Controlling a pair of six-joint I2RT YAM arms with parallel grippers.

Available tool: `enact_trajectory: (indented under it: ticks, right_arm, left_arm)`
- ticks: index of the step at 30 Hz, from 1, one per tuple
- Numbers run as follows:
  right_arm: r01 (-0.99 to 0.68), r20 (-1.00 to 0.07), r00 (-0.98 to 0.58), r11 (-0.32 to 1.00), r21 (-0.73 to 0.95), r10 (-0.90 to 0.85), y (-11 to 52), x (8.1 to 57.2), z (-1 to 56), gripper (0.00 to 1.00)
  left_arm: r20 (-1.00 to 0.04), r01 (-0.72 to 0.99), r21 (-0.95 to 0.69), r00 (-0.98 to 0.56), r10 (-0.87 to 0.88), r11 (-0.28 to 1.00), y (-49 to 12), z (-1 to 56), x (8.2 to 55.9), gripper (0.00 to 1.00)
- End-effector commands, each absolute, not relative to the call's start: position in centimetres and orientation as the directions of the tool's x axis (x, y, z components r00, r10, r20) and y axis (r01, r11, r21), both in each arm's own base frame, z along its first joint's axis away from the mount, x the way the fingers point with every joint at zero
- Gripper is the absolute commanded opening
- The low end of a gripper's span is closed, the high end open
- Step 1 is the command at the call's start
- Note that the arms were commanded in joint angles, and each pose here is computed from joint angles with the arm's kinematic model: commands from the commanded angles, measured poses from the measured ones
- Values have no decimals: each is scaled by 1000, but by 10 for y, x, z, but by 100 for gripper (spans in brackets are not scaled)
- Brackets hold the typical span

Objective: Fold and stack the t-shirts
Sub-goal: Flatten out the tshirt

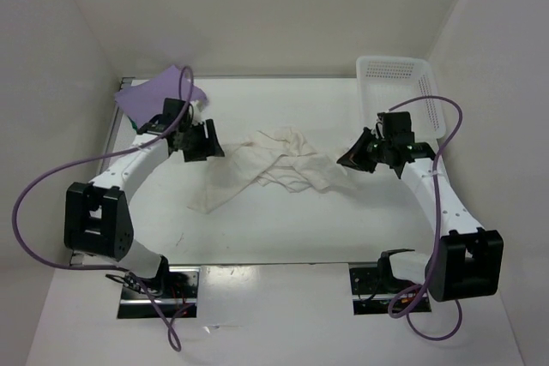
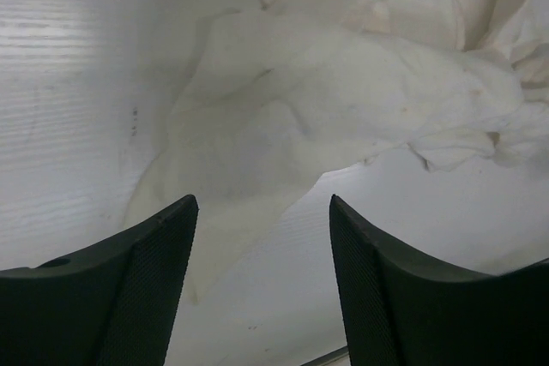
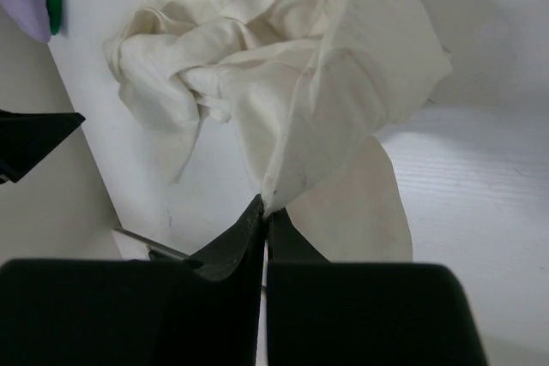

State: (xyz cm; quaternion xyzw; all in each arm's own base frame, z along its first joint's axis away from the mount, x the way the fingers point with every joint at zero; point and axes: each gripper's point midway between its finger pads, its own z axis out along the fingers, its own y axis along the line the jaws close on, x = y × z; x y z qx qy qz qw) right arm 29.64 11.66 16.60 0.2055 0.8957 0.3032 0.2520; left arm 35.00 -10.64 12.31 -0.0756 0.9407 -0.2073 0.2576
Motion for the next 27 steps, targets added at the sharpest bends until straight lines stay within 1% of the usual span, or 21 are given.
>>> enact_trajectory:
  ticks: [1, 2, 3, 6, 8, 9, 12, 13, 14, 17, 21, 23, 24, 25, 27]
  right_arm:
    - [200, -345, -780, 731, 652, 521, 115, 301, 163, 0]
    - [201, -345, -781, 731, 652, 521, 115, 301, 162, 0]
    - [195, -352, -777, 731, 654, 522, 115, 302, 164, 0]
    - [199, -356, -774, 734, 649, 524, 114, 303, 163, 0]
    - [205, -349, -777, 734, 647, 524, 114, 303, 160, 0]
    - [205, -349, -777, 734, 647, 524, 114, 303, 160, 0]
    - [205, -349, -777, 734, 647, 524, 114, 303, 160, 0]
    - [205, -349, -777, 734, 647, 524, 114, 303, 160, 0]
    - [211, -342, -780, 735, 645, 524, 114, 304, 158, 0]
    - [211, -342, -780, 735, 645, 524, 114, 304, 158, 0]
    - [198, -355, -779, 739, 644, 517, 114, 308, 159, 0]
    - [198, -355, -779, 739, 644, 517, 114, 308, 159, 0]
    - [193, -351, -782, 736, 649, 515, 115, 307, 160, 0]
    - [193, -351, -782, 736, 649, 515, 115, 307, 160, 0]
    - [193, -351, -782, 736, 649, 515, 115, 307, 160, 0]
  left_arm:
    - [-516, 32, -336, -843, -155, 941, -124, 112, 360, 69]
    - [-531, 34, -319, -834, -149, 947, -125, 110, 364, 69]
    - [-523, 7, -304, -837, -161, 953, -121, 101, 364, 69]
    - [-596, -81, -197, -781, -185, 977, -96, 97, 383, 69]
    - [-596, -116, -151, -782, -184, 982, -87, 87, 387, 69]
    - [-608, -105, -150, -774, -175, 983, -88, 92, 393, 69]
    - [-597, -84, -125, -790, -142, 989, -87, 83, 392, 69]
    - [-597, -66, -121, -793, -126, 990, -88, 83, 392, 73]
    - [-586, -52, -120, -802, -113, 991, -89, 76, 390, 75]
    - [-548, -17, -129, -832, -86, 991, -94, 58, 385, 75]
    - [-536, 12, -172, -840, -84, 985, -104, 58, 386, 67]
    - [-536, 25, -176, -841, -74, 984, -106, 56, 387, 61]
    - [-526, 23, -174, -847, -73, 984, -106, 51, 387, 60]
    - [-544, 27, -178, -835, -76, 984, -107, 56, 393, 58]
    - [-525, 35, -192, -848, -73, 981, -111, 49, 393, 58]
